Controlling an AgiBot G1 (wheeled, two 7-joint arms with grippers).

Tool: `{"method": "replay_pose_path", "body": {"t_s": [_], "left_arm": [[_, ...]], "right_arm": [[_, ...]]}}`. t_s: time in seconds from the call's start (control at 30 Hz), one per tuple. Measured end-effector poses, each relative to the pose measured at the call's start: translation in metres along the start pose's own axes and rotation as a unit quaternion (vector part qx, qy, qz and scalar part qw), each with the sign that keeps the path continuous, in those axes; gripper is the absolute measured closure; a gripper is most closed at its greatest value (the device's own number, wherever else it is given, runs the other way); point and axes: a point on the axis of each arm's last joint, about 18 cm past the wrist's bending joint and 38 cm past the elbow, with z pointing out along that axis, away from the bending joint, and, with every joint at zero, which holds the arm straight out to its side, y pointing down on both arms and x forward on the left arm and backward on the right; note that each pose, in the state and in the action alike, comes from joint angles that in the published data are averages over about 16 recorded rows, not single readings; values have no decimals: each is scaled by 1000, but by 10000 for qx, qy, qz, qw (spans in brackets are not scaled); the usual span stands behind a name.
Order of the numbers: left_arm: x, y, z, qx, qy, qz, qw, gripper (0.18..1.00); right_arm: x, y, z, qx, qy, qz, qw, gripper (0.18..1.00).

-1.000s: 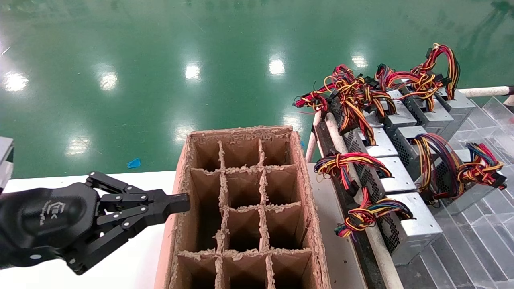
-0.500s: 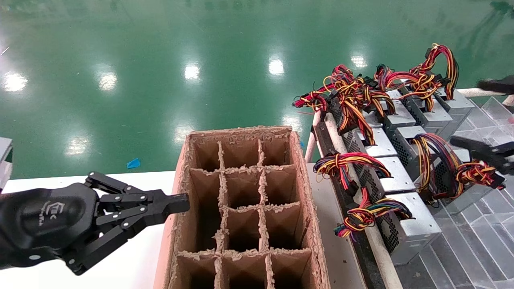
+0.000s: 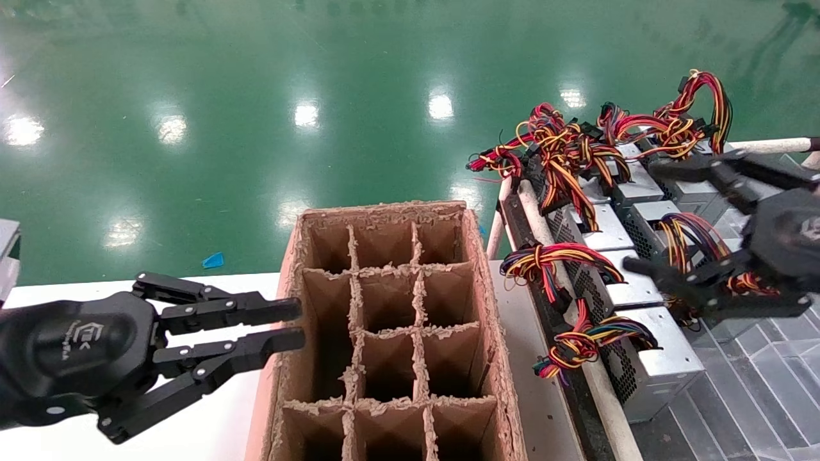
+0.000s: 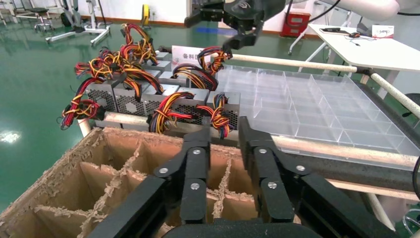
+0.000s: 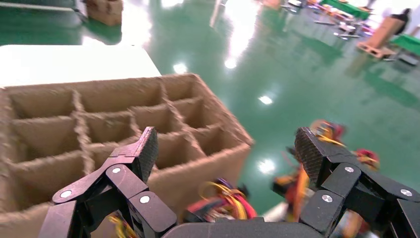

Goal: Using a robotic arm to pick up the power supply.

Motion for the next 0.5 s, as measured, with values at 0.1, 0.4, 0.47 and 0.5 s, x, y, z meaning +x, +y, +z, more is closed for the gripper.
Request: {"method": "replay_pose_path", "body": {"t_s": [0.1,0.4,0.47,0.5], "left_arm": [[0,0,0,0,0,0,10000,884],[0,0,0,0,0,0,10000,732],[0,0,0,0,0,0,10000,680],[0,0,0,0,0,0,10000,653]], "right_arm": [[-9,-2,12,107,-184,108,9997,179],[-41,-9,43,425,-736,457,9953,179],[-48,-11,49,494,-857,538,9936,179],[-52,-12,52,529,-919,579,9927,179]]}}
